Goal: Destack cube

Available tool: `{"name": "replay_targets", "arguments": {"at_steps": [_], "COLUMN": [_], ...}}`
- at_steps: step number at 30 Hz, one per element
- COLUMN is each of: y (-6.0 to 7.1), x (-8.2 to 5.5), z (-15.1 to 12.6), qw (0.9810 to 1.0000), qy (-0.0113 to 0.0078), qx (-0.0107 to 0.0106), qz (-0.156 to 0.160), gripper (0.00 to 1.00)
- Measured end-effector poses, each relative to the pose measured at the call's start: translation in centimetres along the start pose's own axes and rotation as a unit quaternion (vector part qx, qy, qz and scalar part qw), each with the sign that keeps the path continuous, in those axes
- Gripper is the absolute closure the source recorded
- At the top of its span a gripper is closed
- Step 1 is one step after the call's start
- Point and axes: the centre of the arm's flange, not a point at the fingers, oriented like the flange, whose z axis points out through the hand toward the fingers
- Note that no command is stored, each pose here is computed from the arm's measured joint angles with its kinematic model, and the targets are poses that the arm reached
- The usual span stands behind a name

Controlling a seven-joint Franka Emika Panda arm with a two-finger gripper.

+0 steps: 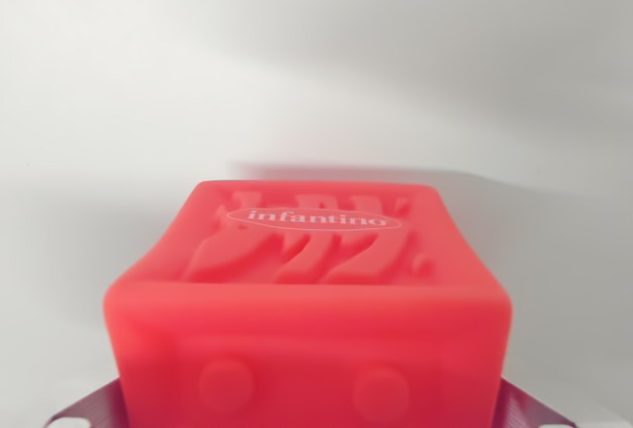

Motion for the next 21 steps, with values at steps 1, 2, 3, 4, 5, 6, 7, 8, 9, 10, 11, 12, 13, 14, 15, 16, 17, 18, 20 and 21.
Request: {"name": "replay_targets", "arguments": {"at_steps": [1, 2, 3, 4, 5, 6, 7, 8, 9, 10, 11, 12, 13, 14, 15, 16, 17, 18, 20, 21], "y": [0.0, 0.0, 0.0, 0.0, 0.0, 0.0, 0.0, 0.0, 0.0, 0.0, 0.0, 0.0, 0.0, 0.0, 0.0, 0.0, 0.0, 0.0, 0.0, 0.0], "x": [0.0, 0.0, 0.0, 0.0, 0.0, 0.0, 0.0, 0.0, 0.0, 0.0, 0.0, 0.0, 0.0, 0.0, 0.0, 0.0, 0.0, 0.0, 0.0, 0.0], "z": [0.2, 0.3, 0.4, 0.6, 0.7, 0.7, 0.8, 0.9, 1.0, 1.2, 1.2, 1.3, 1.4, 1.5, 1.5, 1.6, 1.6, 1.6, 1.6, 1.6], "qw": [1.0, 1.0, 1.0, 1.0, 1.0, 1.0, 1.0, 1.0, 1.0, 1.0, 1.0, 1.0, 1.0, 1.0, 1.0, 1.0, 1.0, 1.0, 1.0, 1.0], "qy": [0.0, 0.0, 0.0, -0.0002, -0.0002, -0.0003, -0.0002, -0.0001, 0.0001, 0.0001, 0.0001, 0.0001, 0.0001, 0.0002, 0.0001, 0.0001, 0.0002, 0.0004, 0.0006, 0.0006], "qx": [0.0, 0.0, 0.0, -0.0001, -0.0002, -0.0002, -0.0001, -0.0001, 0.0, 0.0, 0.0, 0.0, 0.0, 0.0001, 0.0, 0.0, 0.0001, 0.0002, 0.0004, 0.0004], "qz": [0.0, 0.0, 0.0, 0.0, 0.0, 0.0, 0.0, 0.0, 0.0, 0.0, 0.0, 0.0, 0.0, 0.0, 0.0, 0.0, 0.0, 0.0, 0.0, 0.0], "gripper": [1.0, 1.0, 1.0, 1.0, 1.0, 1.0, 1.0, 1.0, 1.0, 1.0, 1.0, 1.0, 1.0, 1.0, 1.0, 1.0, 1.0, 1.0, 1.0, 1.0]}}
